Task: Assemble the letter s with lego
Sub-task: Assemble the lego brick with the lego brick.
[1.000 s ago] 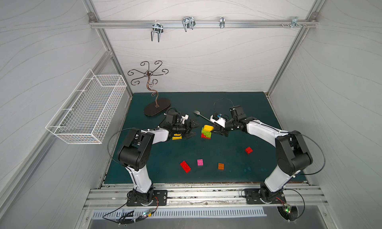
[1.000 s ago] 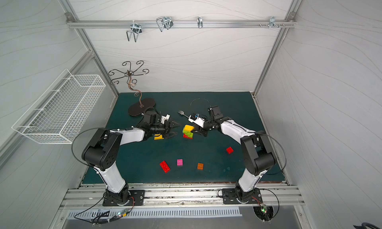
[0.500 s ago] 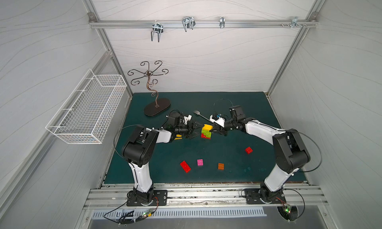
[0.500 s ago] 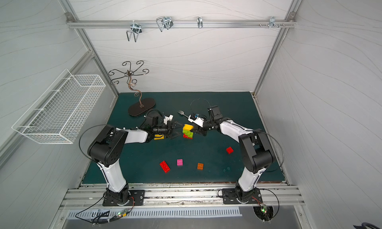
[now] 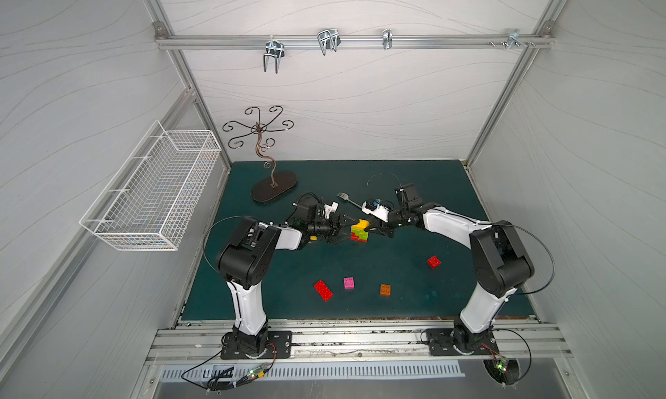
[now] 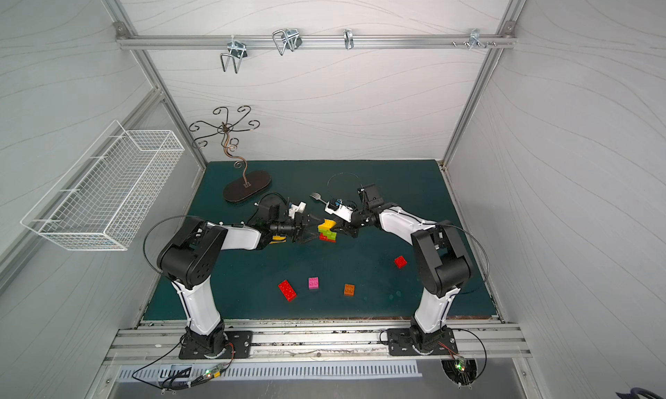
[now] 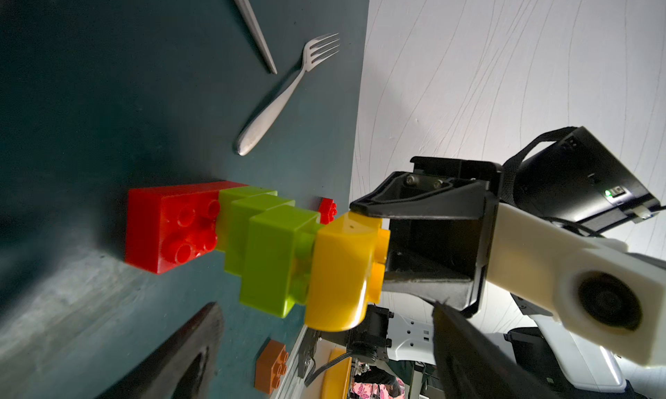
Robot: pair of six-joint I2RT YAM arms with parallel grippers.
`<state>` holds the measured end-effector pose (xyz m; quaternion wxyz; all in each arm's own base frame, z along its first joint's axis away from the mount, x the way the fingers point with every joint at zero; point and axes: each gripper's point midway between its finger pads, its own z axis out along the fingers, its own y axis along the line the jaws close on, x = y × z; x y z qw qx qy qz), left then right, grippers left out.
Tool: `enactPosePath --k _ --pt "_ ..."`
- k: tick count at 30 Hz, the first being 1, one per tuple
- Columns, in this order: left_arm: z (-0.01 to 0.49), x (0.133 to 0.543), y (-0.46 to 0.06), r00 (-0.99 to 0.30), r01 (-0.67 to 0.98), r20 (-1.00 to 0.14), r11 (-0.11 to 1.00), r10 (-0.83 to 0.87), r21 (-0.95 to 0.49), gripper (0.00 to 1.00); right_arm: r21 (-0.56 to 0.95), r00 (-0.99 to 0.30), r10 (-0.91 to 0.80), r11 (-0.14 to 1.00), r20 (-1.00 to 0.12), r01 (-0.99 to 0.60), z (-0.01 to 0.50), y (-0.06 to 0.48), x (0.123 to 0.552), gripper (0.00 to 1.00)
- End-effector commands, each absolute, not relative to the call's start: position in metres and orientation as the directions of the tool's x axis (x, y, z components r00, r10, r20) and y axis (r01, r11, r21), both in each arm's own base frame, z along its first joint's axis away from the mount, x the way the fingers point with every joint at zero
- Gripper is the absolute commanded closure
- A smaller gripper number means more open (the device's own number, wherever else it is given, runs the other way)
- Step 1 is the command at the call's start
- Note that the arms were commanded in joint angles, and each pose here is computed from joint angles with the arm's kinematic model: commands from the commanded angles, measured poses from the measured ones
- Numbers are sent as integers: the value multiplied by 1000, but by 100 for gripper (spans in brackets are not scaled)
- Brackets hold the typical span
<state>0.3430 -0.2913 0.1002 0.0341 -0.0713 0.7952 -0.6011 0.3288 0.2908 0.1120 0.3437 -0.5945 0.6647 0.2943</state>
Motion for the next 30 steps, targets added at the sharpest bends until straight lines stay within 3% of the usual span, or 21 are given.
enactPosePath --k 1,30 --pt "116 351 -299 -991 -13 -18 225 -132 -974 8 3 -68 -604 108 -794 -994 108 292 326 81" --pt "112 351 -303 -993 -18 -8 218 -118 -976 25 19 -72 -650 88 -757 -996 99 291 321 81"
